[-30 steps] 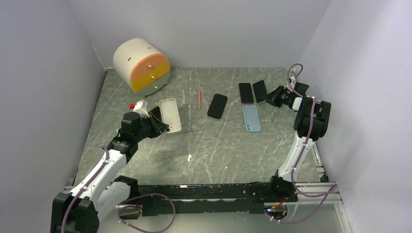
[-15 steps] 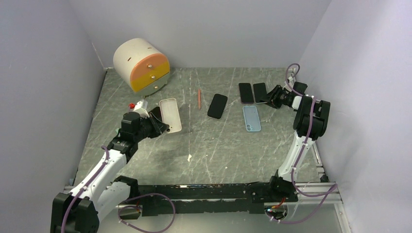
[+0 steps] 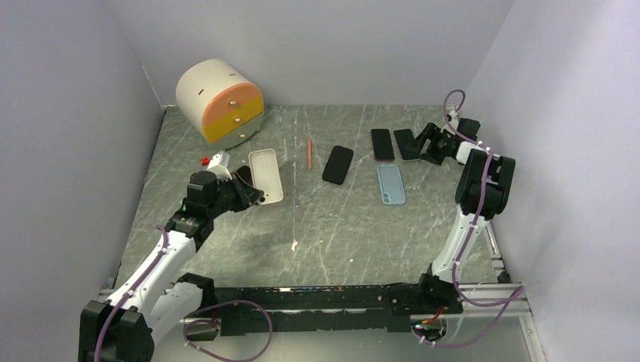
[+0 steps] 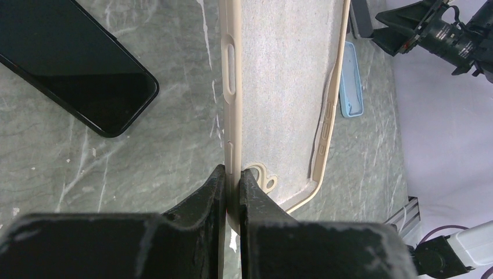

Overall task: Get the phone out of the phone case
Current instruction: Place the phone at the center of the board.

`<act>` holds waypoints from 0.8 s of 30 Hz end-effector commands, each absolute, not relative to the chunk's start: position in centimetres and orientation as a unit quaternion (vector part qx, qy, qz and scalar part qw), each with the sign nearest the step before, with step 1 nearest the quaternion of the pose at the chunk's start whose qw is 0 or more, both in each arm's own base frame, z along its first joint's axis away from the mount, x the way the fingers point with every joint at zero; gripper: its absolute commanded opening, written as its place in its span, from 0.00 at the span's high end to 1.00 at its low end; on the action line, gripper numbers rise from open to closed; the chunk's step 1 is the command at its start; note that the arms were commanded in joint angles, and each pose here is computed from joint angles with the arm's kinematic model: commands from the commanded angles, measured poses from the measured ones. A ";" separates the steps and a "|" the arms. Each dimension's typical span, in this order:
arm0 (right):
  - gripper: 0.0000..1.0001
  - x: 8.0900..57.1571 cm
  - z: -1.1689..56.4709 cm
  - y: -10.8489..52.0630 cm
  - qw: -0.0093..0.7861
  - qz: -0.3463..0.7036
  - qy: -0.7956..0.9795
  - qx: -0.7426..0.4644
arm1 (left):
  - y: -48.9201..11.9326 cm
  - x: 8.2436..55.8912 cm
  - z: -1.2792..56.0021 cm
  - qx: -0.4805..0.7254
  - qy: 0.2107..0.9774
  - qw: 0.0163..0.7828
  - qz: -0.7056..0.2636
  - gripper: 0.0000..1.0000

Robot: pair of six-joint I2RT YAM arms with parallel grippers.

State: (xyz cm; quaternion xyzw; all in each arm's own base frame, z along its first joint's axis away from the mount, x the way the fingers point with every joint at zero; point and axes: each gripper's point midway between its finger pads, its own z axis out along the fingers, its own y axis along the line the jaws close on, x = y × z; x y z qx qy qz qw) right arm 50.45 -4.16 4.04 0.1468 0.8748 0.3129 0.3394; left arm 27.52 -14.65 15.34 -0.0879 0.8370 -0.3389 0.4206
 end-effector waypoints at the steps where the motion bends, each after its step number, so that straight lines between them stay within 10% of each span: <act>1: 0.16 48.8 4.1 -6.1 0.341 0.224 0.899 0.160 | -15.4 28.6 18.7 -0.064 0.814 0.451 -0.361 0.97; 10: 0.09 45.7 6.7 -3.2 0.349 0.181 0.907 0.152 | -16.1 28.9 19.6 -0.058 0.813 0.442 -0.375 0.98; 24: 0.07 37.1 20.2 19.9 0.463 0.301 0.832 0.051 | -17.2 30.2 19.9 -0.093 0.828 0.406 -0.376 0.97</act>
